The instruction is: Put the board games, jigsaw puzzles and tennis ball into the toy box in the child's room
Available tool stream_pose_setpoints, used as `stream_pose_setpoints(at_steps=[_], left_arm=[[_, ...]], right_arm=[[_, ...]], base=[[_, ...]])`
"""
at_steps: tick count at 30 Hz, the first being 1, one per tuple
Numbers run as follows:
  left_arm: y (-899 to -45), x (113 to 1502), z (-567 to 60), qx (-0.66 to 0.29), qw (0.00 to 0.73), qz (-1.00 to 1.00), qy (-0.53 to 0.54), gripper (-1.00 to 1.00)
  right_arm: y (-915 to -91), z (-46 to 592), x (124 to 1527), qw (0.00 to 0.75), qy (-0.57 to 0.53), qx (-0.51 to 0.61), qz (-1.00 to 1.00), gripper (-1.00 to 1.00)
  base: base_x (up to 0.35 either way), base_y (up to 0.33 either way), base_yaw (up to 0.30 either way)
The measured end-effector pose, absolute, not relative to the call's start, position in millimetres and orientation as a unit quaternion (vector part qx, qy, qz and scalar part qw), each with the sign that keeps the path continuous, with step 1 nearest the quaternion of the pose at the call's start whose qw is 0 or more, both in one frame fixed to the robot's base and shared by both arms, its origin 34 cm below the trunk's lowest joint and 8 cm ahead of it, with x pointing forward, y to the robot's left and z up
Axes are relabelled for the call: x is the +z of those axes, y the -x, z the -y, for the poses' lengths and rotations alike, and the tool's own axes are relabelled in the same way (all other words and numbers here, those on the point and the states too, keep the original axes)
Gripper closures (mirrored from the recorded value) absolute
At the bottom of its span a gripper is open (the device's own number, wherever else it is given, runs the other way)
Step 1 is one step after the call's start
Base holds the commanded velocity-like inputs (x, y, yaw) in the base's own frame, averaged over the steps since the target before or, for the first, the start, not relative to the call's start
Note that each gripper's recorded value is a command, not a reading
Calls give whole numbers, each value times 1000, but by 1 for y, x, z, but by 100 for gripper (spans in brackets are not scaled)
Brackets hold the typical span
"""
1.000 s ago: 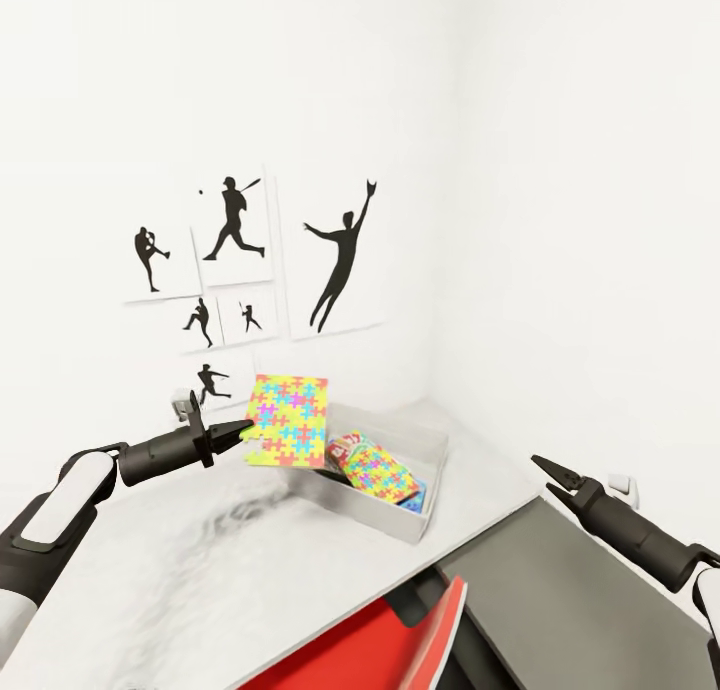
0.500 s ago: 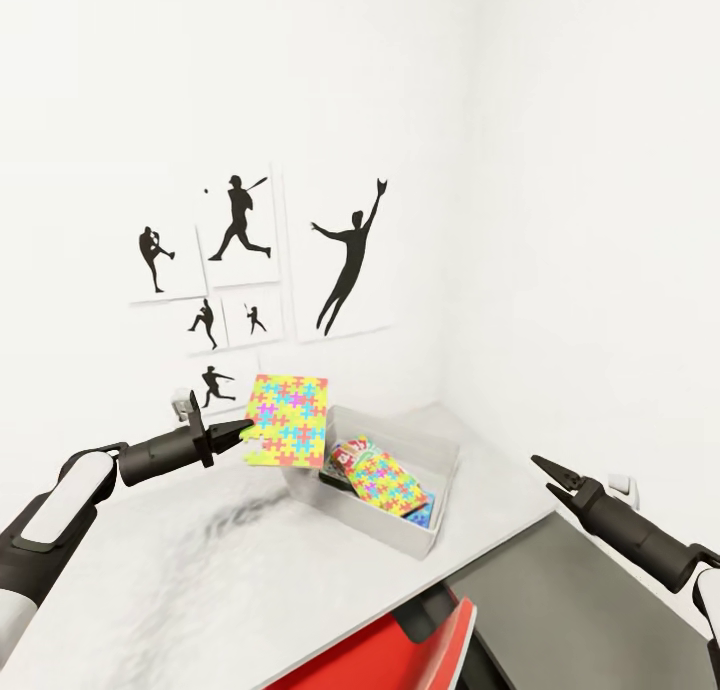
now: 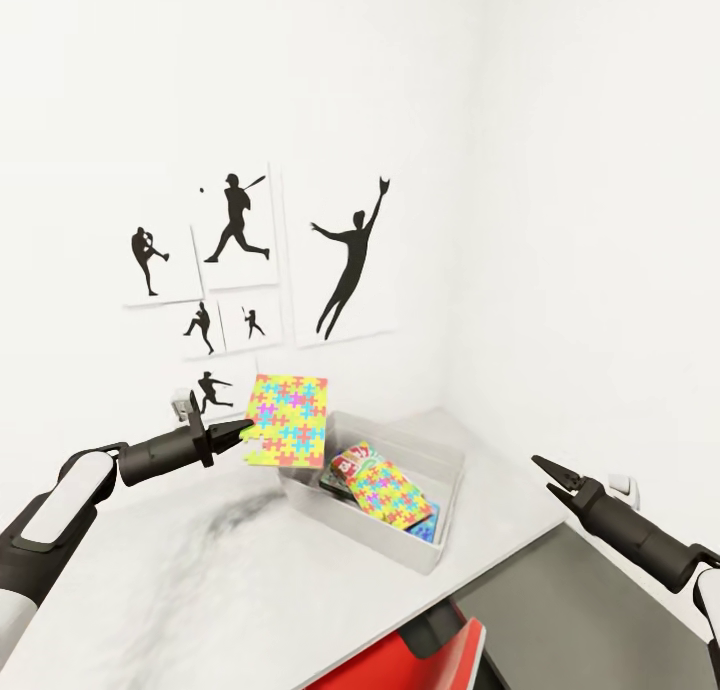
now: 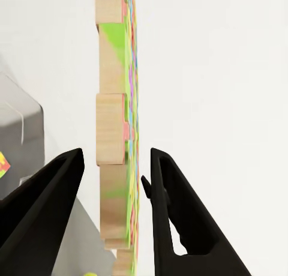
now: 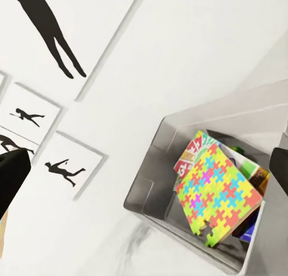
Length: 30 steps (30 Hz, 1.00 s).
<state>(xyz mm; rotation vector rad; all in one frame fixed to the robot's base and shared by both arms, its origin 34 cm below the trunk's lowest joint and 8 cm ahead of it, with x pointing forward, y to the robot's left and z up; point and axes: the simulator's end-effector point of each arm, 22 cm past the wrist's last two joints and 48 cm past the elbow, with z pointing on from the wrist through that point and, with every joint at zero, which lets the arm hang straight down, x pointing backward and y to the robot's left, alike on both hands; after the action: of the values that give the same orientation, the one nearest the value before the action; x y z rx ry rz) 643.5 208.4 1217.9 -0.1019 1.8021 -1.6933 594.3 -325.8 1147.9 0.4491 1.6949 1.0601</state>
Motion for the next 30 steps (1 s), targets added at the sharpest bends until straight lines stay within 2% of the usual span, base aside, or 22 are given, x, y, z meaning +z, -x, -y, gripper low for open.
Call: stream_pose_setpoints(at_steps=[30], left_arm=[[-643, 1218, -208, -648, 327, -687, 39, 100]], right_arm=[[-594, 329, 1149, 521, -188, 442, -706, -100]], base=[[46, 8, 0]])
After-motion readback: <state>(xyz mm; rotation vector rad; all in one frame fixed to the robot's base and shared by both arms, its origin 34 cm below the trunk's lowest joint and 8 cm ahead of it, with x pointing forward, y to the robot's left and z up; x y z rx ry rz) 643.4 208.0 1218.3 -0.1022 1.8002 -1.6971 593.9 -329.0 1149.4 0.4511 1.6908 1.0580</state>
